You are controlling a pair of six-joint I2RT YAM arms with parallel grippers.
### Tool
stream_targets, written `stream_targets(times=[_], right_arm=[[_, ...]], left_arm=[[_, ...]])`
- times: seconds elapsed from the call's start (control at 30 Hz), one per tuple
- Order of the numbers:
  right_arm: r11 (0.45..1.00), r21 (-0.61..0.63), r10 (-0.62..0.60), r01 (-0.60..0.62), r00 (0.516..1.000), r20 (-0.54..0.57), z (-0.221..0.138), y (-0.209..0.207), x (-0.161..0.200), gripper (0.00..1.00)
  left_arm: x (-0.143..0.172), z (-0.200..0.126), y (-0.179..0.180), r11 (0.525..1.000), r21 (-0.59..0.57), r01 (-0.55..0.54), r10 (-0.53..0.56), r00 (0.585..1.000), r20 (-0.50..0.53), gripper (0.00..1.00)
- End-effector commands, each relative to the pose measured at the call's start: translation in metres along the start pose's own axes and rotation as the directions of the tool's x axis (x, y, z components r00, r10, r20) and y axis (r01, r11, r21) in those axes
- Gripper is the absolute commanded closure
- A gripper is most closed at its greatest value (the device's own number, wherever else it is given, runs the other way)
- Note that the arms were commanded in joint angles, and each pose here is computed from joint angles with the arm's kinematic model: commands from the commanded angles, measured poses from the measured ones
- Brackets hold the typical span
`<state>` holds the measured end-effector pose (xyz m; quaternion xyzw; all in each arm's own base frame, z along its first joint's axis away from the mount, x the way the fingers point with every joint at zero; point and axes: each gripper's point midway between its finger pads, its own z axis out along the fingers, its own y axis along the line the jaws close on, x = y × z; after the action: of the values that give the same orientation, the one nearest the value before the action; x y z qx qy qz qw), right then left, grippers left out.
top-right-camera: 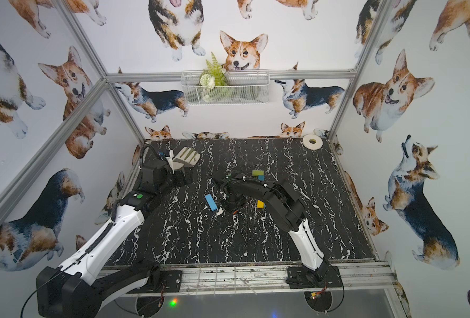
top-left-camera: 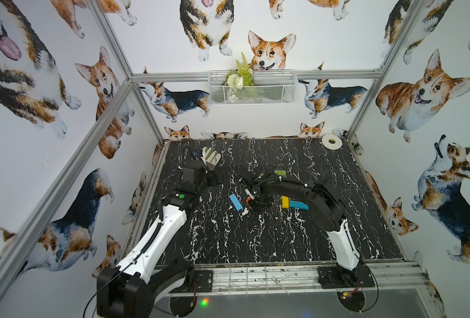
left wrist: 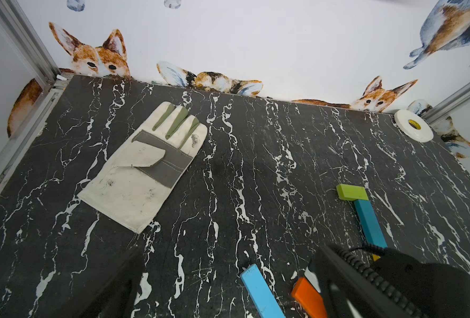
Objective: Assemble a giraffe with building blocks
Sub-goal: Pick up the building block from the center of the board, then assemble the building block at the center of the board.
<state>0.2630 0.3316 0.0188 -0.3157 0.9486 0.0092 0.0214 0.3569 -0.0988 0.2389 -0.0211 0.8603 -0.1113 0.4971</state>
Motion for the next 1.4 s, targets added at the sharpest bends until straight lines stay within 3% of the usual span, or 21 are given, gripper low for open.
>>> stream_targets(times=[0.0,0.2,0.3,0.57,0.77,0.97,1.37], right_arm=[[1.0,-0.005,-0.012,0.012,1.0,-0.012,0.001,0.002,0.004,0.7],[0.999,0.038,-0.014,0.012,0.999,0.04,-0.026,-0.011,0.014,0.69],[0.997,0.07,0.004,-0.008,0.998,0.055,-0.048,-0.024,0.036,0.69],[0.968,0.108,0.222,-0.225,0.974,0.036,-0.066,-0.068,0.126,0.68],[0.935,0.058,0.348,-0.35,0.937,0.046,-0.064,-0.082,0.167,0.68],[0.925,0.063,0.376,-0.376,0.926,0.004,-0.049,-0.087,0.19,0.65],[0.865,0.069,0.499,-0.497,0.867,-0.002,-0.02,-0.112,0.181,0.66]], left_arm=[[-0.005,-0.001,-0.002,1.0,0.007,0.004,-0.004,1.0,0.017,0.0],[-0.005,-0.001,-0.003,1.0,0.012,0.005,-0.005,1.0,0.016,0.0],[-0.005,0.0,-0.003,1.0,0.017,0.008,-0.008,1.0,0.017,0.0],[-0.005,-0.001,-0.006,0.999,0.031,0.016,-0.016,1.0,0.015,0.0],[-0.004,0.0,-0.008,0.999,0.042,0.018,-0.019,1.0,0.013,0.0],[-0.004,0.0,-0.009,0.999,0.048,0.018,-0.018,1.0,0.011,0.0],[-0.003,0.0,-0.011,0.999,0.05,0.011,-0.012,1.0,0.008,0.0]])
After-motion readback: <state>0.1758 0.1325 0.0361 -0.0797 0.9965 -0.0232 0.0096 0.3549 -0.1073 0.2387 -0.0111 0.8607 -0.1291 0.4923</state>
